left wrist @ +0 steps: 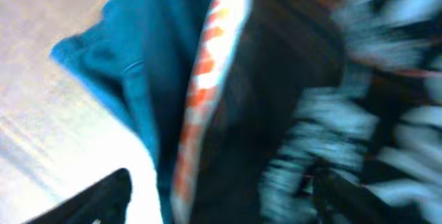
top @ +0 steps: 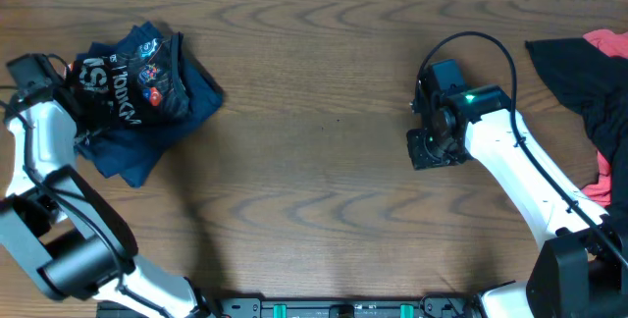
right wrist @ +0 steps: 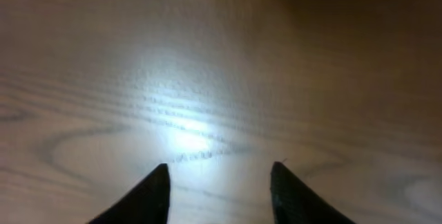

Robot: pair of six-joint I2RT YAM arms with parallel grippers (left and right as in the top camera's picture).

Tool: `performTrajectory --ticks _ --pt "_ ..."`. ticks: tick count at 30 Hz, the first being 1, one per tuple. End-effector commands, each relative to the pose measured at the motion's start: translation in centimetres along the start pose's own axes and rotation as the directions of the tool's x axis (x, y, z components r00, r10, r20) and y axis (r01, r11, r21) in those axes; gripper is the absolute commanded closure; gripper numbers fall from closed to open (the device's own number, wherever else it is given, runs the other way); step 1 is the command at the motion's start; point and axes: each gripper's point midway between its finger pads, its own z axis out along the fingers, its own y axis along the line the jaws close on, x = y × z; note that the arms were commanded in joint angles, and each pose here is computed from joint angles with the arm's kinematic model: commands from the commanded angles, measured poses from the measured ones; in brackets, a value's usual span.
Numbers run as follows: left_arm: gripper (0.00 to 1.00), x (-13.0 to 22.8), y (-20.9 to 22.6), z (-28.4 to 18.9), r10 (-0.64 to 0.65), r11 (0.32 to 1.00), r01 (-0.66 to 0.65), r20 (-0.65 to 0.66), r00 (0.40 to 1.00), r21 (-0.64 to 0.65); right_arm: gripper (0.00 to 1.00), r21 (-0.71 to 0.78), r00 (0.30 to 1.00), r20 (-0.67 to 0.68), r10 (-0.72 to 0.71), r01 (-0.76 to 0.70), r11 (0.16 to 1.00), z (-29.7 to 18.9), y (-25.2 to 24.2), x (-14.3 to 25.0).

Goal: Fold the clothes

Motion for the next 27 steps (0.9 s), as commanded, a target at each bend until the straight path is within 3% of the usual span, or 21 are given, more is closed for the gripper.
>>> performTrajectory --ticks 1,3,5,10,15,18,22,27 --pt "0.07 -1.5 -4.1 -4.2 0.056 0.987 -0.071 0.102 0.993 0.146 0.45 -0.001 0.997 0.056 0.046 -0.046 0.999 -0.1 -0.5 -1.4" --pt "0.04 -1.8 -5.9 -6.1 0.090 0.979 -0.115 0.148 0.985 0.167 0.26 -0.019 0.991 0.127 0.047 -0.045 0.999 -0.2 -0.1 -3.2" --pt "0.03 -1.6 -8.3 -7.6 0.130 0.964 -0.166 0.179 0.975 0.209 0.16 -0.037 0.976 0.211 0.047 -0.040 0.999 -0.6 0.2 -5.3" --pt "0.00 1.2 -15.6 -10.0 0.258 0.889 -0.313 0.201 0.945 0.333 0.08 -0.085 0.895 0.442 0.062 -0.027 0.996 -2.7 0.8 -11.1" --pt "0.02 8.2 -21.1 -11.3 0.486 0.774 -0.492 0.124 0.865 0.399 0.09 -0.133 0.825 0.553 0.119 -0.053 0.990 -4.8 -0.8 -14.3" --pt "0.02 12.6 -21.3 -12.3 0.573 0.740 -0.526 0.017 0.820 0.418 0.11 -0.125 0.846 0.505 0.171 -0.125 0.984 -5.2 -3.6 -13.2" --pt "0.02 15.5 -19.6 -14.3 0.607 0.738 -0.527 -0.072 0.791 0.422 0.09 -0.102 0.871 0.432 0.233 -0.209 0.973 -6.3 -6.5 -10.1" --pt "0.02 15.6 -17.8 -18.7 0.598 0.722 -0.548 0.018 0.802 0.422 0.09 -0.038 0.858 0.446 0.256 -0.267 0.963 -9.9 -8.4 -6.4"
